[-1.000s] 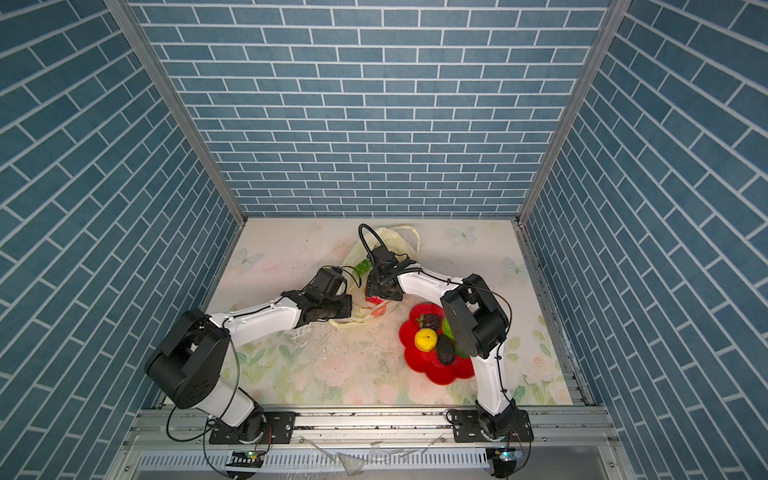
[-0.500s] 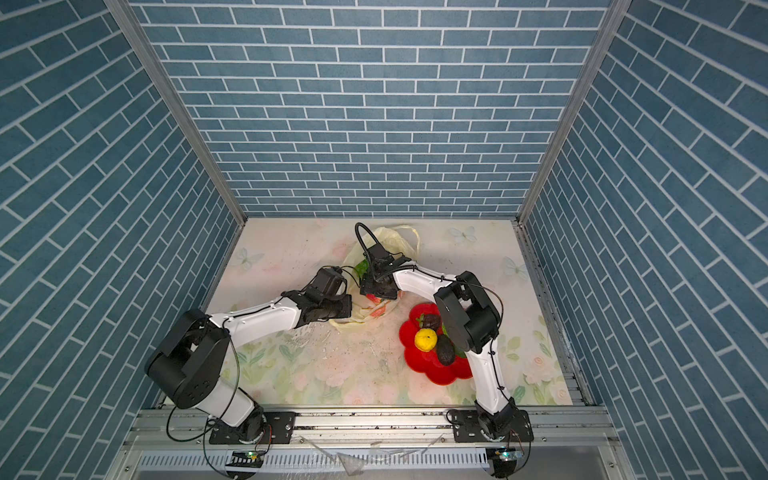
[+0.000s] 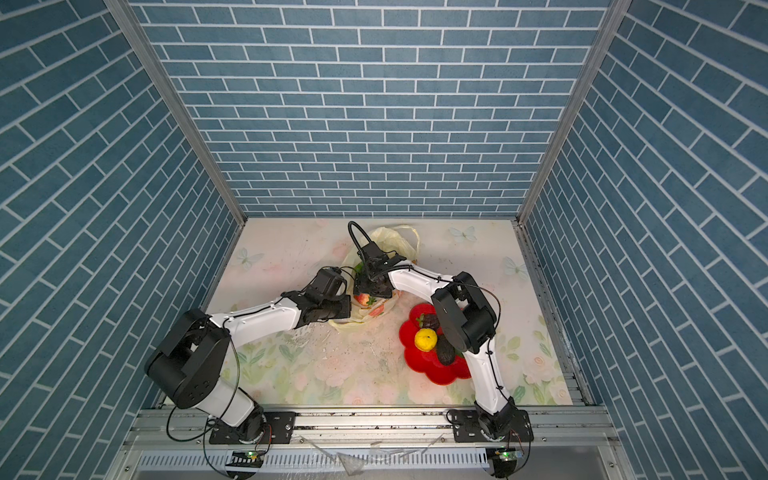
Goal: Take fruits out of the plastic bag
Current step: Pick up the fruit from the plastic bag.
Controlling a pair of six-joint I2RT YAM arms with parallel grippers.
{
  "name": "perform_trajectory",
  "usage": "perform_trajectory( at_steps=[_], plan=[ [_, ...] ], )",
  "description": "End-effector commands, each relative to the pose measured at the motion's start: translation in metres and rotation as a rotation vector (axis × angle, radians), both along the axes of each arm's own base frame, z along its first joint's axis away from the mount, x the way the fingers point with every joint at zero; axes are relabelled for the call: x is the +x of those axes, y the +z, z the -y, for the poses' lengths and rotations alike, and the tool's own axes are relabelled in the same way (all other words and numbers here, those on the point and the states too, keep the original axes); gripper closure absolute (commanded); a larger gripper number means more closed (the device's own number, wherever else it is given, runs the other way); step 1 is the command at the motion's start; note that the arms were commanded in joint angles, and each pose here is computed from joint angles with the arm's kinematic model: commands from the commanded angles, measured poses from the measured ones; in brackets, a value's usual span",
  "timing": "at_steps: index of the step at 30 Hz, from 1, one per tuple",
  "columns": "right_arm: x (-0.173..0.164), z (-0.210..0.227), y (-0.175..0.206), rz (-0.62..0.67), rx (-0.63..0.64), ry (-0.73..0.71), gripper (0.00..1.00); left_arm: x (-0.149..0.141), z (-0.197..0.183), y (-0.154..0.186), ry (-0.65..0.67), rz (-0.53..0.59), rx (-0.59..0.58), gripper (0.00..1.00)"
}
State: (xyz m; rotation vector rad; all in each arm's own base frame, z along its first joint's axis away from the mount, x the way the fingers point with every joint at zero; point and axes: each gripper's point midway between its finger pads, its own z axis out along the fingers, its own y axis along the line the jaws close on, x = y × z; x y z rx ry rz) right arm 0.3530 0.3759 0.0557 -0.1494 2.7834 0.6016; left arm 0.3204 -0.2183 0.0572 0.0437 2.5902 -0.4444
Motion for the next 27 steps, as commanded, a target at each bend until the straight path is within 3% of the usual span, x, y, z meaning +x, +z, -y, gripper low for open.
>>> perform_trajectory(
  at_steps=[1,11,17,27],
  plan=[
    [-0.005,-0.001,-0.004,-0.008,-0.025,0.035,0.19,-0.002,-0.002,0.002,0.002,0.005,0.007,0.89],
    [-0.025,-0.010,-0.007,-0.043,-0.016,0.103,0.18,-0.003,-0.005,0.001,0.007,0.005,0.018,0.89],
    [-0.035,-0.010,-0.014,-0.075,-0.037,0.120,0.29,-0.001,-0.006,0.002,0.014,0.005,0.021,0.88],
    [-0.043,-0.004,-0.023,-0.092,-0.079,0.128,0.37,0.001,-0.015,-0.004,0.055,-0.022,-0.005,0.89]
  ],
)
